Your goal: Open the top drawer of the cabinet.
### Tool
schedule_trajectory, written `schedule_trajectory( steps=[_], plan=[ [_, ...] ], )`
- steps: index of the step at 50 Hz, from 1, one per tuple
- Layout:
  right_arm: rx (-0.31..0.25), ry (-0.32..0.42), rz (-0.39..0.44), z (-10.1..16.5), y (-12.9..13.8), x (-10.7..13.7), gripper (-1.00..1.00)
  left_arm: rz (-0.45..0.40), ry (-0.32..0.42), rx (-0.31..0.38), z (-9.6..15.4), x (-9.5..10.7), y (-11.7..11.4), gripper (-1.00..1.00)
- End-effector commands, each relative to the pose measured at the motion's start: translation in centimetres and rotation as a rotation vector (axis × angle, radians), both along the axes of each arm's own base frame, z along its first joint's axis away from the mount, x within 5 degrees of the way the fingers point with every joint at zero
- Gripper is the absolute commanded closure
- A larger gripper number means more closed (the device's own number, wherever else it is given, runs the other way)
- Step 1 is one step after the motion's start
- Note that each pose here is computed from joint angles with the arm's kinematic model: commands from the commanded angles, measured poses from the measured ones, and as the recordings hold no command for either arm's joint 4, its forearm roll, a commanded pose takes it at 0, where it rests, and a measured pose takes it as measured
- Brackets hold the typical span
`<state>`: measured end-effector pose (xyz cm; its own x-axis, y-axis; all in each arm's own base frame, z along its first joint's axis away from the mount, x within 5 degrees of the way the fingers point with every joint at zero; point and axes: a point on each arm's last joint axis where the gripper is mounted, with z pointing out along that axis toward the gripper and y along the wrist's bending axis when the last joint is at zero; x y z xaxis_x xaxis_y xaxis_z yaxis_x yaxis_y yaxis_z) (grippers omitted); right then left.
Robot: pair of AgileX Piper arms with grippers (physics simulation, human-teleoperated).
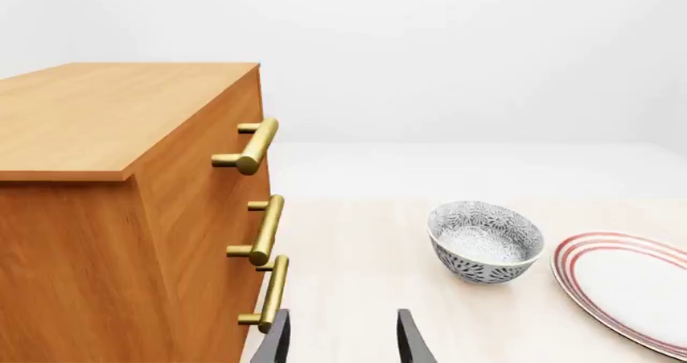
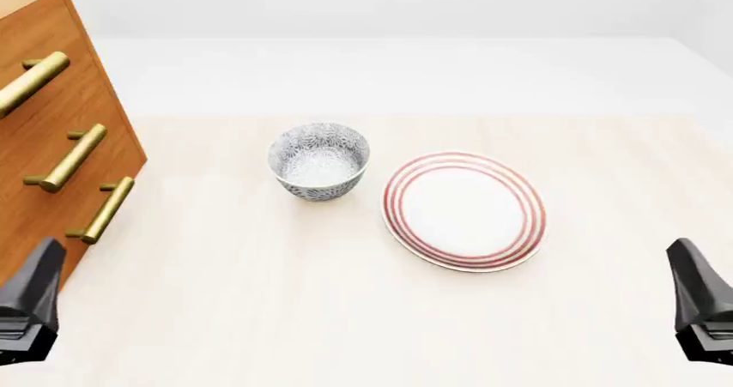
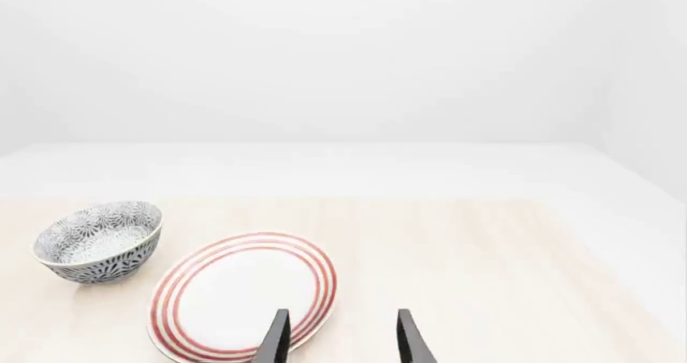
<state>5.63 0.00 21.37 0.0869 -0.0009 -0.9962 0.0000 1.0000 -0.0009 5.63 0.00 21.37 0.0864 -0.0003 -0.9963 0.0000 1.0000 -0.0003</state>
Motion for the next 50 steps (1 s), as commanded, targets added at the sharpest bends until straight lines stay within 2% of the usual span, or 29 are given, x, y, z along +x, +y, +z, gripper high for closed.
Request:
schedule_trajectory(
  steps=[1, 22, 30, 41, 45, 49, 50],
  plan=[
    [-0.001, 0.0, 0.0, 0.1, 0.0, 0.0, -1.0, 0.0, 0.001, -0.001, 0.1, 0.0, 0.0, -1.0],
    [-0.003, 0.0, 0.0, 0.1, 0.0, 0.0, -1.0, -0.006, -0.008, 0.001, 0.2, 0.0, 0.0, -1.0],
    [-0.003, 0.0, 0.0, 0.1, 0.0, 0.0, -1.0, -0.007, -0.026, 0.025, 0.7, -0.1, -0.1, -1.0],
    [-0.003, 0.0, 0.0, 0.1, 0.0, 0.0, -1.0, -0.006, 0.007, 0.134, 1.5, -0.3, -0.1, -1.0],
    [-0.003, 0.0, 0.0, 0.1, 0.0, 0.0, -1.0, -0.007, 0.034, 0.241, 1.9, 0.8, -0.2, -1.0],
    [-0.003, 0.0, 0.0, 0.1, 0.0, 0.0, -1.0, -0.002, 0.044, 0.293, 2.3, 1.1, -0.1, -1.0],
    [-0.003, 0.0, 0.0, 0.1, 0.0, 0.0, -1.0, -0.007, 0.048, 0.336, 2.8, 1.3, -0.2, -1.0]
  ],
)
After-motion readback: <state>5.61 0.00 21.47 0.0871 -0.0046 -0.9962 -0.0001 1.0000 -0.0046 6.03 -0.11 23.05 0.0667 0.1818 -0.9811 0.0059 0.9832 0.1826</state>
